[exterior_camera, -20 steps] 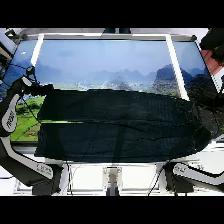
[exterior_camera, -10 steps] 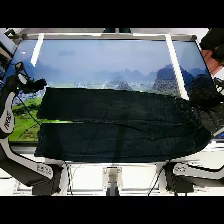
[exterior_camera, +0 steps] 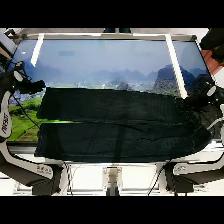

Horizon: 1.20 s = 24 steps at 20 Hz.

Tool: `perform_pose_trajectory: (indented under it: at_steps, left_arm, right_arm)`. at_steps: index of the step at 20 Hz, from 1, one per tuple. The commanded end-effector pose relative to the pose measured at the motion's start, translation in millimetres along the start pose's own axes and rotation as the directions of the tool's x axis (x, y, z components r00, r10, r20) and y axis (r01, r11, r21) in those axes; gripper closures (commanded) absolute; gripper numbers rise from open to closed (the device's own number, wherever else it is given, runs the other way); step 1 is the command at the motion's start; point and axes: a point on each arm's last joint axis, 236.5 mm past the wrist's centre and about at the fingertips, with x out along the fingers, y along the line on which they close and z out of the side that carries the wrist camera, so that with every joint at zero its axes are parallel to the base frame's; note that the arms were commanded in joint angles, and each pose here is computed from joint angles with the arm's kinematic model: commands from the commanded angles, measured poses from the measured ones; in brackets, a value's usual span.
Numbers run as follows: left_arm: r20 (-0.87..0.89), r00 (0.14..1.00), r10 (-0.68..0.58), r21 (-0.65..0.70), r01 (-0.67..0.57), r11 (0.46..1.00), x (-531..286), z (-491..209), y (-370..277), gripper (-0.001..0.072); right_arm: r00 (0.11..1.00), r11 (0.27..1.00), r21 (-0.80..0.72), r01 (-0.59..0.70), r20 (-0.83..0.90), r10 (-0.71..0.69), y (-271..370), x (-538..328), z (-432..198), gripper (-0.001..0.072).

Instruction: Fold the clothes and pants, and hang the long-sleeved shirts on hangers.

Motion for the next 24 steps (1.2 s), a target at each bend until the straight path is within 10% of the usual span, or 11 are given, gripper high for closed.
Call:
perform_pose_trajectory:
  at_steps: [1, 5, 13, 14, 17, 24]
  left_arm:
    - [-0.025, 0.998, -0.054, 0.053, 0.055, 0.997, -5.5, -5.5, -18.3, 0.044]
    - [-0.021, 0.997, -0.075, 0.053, 0.076, 0.996, -6.9, -4.6, -25.2, 0.0442]
    - [-0.023, 0.996, -0.09, 0.042, 0.091, 0.995, -7.4, -4.9, -29.1, 0.0441]
    - [-0.022, 0.996, -0.09, 0.042, 0.091, 0.995, -8.4, -4.8, -29.2, 0.0442]
    - [-0.011, 0.996, -0.087, 0.046, 0.088, 0.995, -22.9, -2.0, -27.7, 0.0445]
    - [-0.039, 0.998, -0.046, 0.036, 0.048, 0.998, -100.6, -42.4, 20.2, 0.0484]
  right_arm:
    - [1.0, 0.999, 0.026, -0.023, 0.006, 0.022, 6.8, 15.5, 7.6, 0.0348]
    - [0.997, 0.997, -0.047, -0.065, 0.028, 0.067, 39.8, 25.7, 34.9, 0.0669]
    - [0.956, 0.992, -0.056, -0.112, 0.265, 0.123, 101.7, 0.5, 158.4, 0.0669]
    - [0.947, 0.992, -0.059, -0.115, 0.294, 0.127, 103.4, -8.1, 170.3, 0.0665]
    - [0.936, 0.993, -0.068, -0.096, 0.333, 0.113, 96.9, -47.8, 193.3, 0.0348]
    - [0.973, 0.988, -0.153, -0.003, 0.228, 0.039, 36.2, -127.9, 151.1, 0.0326]
